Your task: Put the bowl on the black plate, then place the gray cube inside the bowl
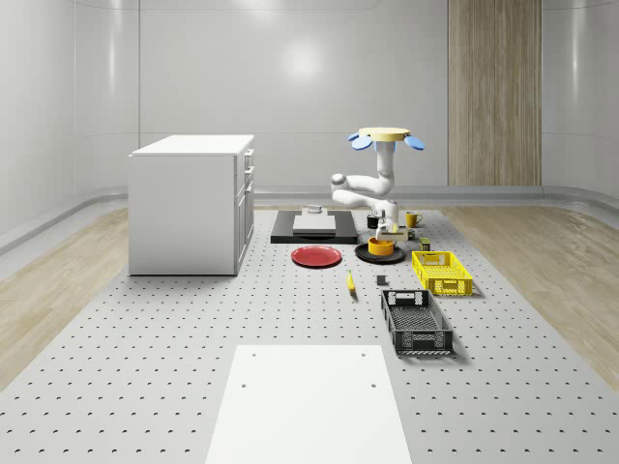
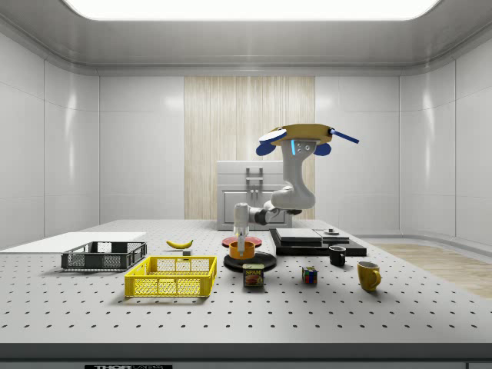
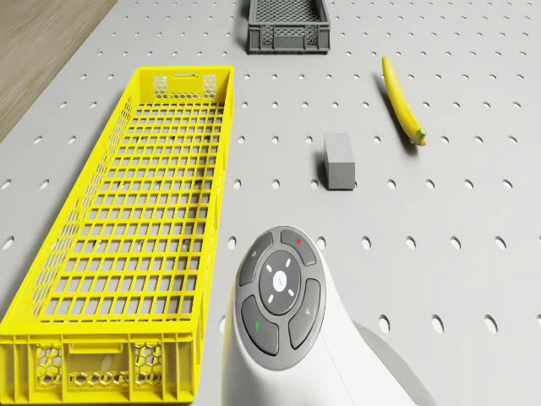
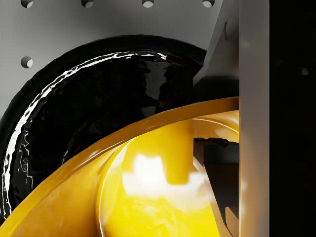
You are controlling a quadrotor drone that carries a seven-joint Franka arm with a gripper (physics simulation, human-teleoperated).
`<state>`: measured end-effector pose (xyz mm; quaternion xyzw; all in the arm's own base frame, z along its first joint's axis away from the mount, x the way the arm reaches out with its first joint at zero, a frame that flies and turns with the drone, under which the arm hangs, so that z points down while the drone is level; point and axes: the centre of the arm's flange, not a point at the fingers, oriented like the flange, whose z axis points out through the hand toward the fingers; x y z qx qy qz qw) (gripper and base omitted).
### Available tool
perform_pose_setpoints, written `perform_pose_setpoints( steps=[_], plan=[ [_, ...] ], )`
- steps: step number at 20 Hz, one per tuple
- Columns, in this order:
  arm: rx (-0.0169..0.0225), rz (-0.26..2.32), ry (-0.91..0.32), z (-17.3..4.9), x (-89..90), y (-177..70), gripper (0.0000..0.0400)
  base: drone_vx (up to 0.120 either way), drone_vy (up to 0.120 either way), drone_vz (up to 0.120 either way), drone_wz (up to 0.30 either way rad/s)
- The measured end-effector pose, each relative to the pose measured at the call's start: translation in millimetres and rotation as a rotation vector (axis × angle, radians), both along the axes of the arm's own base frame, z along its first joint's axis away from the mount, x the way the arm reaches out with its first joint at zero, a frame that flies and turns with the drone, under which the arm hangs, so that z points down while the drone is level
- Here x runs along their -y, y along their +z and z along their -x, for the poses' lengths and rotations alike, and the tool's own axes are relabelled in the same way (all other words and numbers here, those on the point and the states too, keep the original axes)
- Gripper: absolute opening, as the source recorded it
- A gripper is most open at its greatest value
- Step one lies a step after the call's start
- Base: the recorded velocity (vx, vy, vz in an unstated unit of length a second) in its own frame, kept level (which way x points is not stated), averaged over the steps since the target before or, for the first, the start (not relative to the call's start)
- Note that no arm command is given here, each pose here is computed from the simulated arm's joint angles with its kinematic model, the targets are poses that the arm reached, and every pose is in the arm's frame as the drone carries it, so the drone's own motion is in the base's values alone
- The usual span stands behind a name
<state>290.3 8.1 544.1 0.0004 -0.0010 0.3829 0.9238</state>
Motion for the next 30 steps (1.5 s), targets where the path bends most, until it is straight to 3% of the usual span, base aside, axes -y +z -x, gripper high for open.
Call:
perform_pose_setpoints(
  steps=[1, 4, 6, 9, 14, 27, 30],
  plan=[
    [0.0000, 0.000, 0.000, 2.1, 0.0, 1.9, 0.0100, 0.000, 0.000, 0.000, 0.000],
    [0.0000, 0.000, 0.000, 6.5, 0.0, 6.0, 0.0246, 0.000, 0.000, 0.000, 0.000],
    [0.0000, 0.000, 0.000, 8.3, 0.0, 7.6, 0.0306, 0.000, 0.000, 0.000, 0.000],
    [-0.0001, 0.000, 0.000, 9.9, 0.0, 9.1, 0.0356, 0.000, 0.000, 0.093, 0.000],
    [-0.0001, 0.000, 0.000, 11.0, 0.0, 10.1, 0.0387, 0.056, -0.040, 0.112, 0.000],
    [-0.0001, 0.000, 0.000, 11.5, 0.0, 10.5, 0.0400, 0.120, -0.120, 0.000, 0.000],
    [-0.0001, 0.000, 0.000, 11.5, 0.0, 10.5, 0.0400, 0.120, -0.013, 0.000, 0.000]
  ],
)
